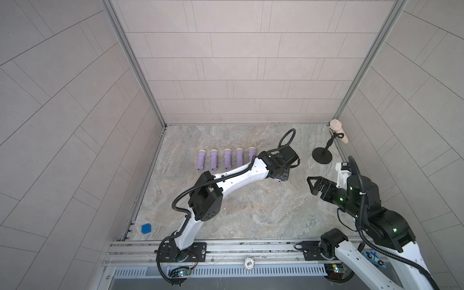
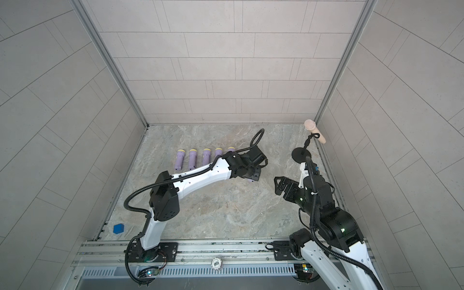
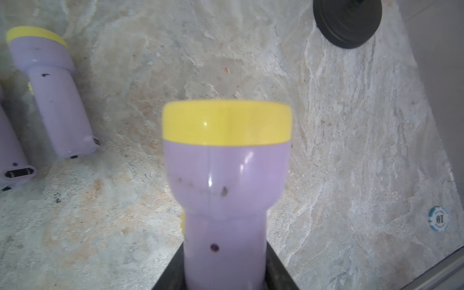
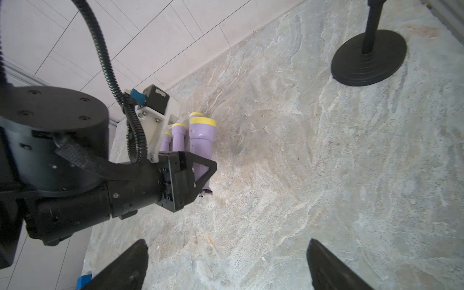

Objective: Close the plug at the bottom of the flashlight
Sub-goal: Pick up the flashlight from the center of the board.

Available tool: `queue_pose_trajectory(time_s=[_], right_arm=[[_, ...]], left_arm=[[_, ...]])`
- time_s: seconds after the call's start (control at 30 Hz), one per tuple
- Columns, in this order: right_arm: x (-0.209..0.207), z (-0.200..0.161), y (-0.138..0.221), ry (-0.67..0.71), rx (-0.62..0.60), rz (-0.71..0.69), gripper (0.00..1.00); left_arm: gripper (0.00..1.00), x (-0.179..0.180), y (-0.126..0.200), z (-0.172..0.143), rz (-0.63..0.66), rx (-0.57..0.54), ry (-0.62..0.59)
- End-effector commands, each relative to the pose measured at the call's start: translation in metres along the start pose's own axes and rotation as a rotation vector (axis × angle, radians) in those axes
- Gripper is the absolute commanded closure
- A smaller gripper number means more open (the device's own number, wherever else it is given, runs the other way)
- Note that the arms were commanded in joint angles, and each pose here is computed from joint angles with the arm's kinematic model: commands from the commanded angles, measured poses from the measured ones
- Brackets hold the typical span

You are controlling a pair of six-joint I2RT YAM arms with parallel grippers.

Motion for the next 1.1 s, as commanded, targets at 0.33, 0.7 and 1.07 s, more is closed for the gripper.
queue_pose_trajectory(time_s=[0.33,0.7,1.07], right_arm=[[0.018,0.007,-0.019,-0.074,0.024,0.146,0.00],[0.027,0.010,-0.035,-0.132,0.042,0.218,0.00],[0.033,0.012,-0.047,-0.187,0.067,0.262,0.00]], left_arm=[[1.00,0.029,0.045,0.014,-0.130,-0.178,0.133],[1.00,0.033,0.054,0.018,-0.225,-0.195,0.192],[1.00,0.037,0.054,0.019,-0.271,-0.206,0.235]])
Point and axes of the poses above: each gripper's point midway between its finger pads, its own y axis back along the fingers, its own x axis along the line the jaws close on, z = x × y, the point moved 10 cm from there along y, back along the fingers, and after that the axes turned 1 degree about -y, right-handed, at the moved point
